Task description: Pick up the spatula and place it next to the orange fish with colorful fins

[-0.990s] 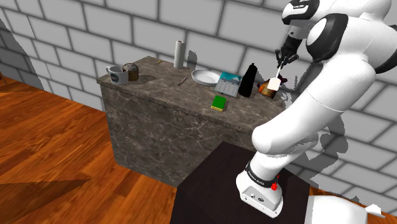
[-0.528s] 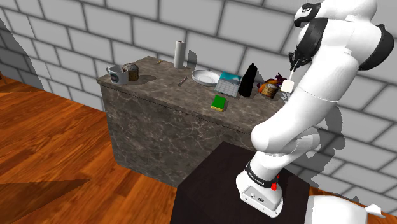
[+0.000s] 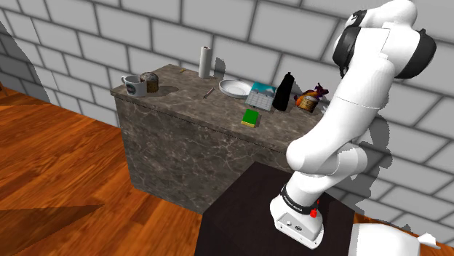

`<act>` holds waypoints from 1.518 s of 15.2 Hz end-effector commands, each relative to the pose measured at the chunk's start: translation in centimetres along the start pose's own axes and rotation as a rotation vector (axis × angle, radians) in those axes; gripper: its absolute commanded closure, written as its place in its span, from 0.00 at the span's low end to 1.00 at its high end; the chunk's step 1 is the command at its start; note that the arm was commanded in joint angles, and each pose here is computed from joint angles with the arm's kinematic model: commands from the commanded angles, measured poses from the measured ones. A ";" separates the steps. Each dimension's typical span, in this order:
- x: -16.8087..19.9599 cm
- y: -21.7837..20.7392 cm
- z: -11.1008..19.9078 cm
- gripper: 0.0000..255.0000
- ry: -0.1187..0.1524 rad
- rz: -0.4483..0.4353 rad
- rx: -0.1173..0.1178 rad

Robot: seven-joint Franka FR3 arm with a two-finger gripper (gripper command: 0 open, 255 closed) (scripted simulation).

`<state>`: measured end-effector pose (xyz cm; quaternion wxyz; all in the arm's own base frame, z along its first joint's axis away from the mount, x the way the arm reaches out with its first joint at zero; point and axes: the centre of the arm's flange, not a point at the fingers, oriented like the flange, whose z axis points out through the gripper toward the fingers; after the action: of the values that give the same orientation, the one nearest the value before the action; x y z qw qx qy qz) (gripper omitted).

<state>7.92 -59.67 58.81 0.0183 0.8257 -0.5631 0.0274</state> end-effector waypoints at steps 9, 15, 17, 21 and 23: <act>-0.3 0.1 5.3 1.00 0.001 0.000 0.000; -0.5 0.1 8.4 1.00 0.001 0.000 0.000; -0.6 0.1 9.5 1.00 0.001 0.000 0.000; -0.7 0.1 11.6 1.00 0.001 0.000 0.000; -0.8 0.1 12.6 1.00 0.001 0.000 0.000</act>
<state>8.00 -59.83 46.68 0.0184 0.8258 -0.5630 0.0274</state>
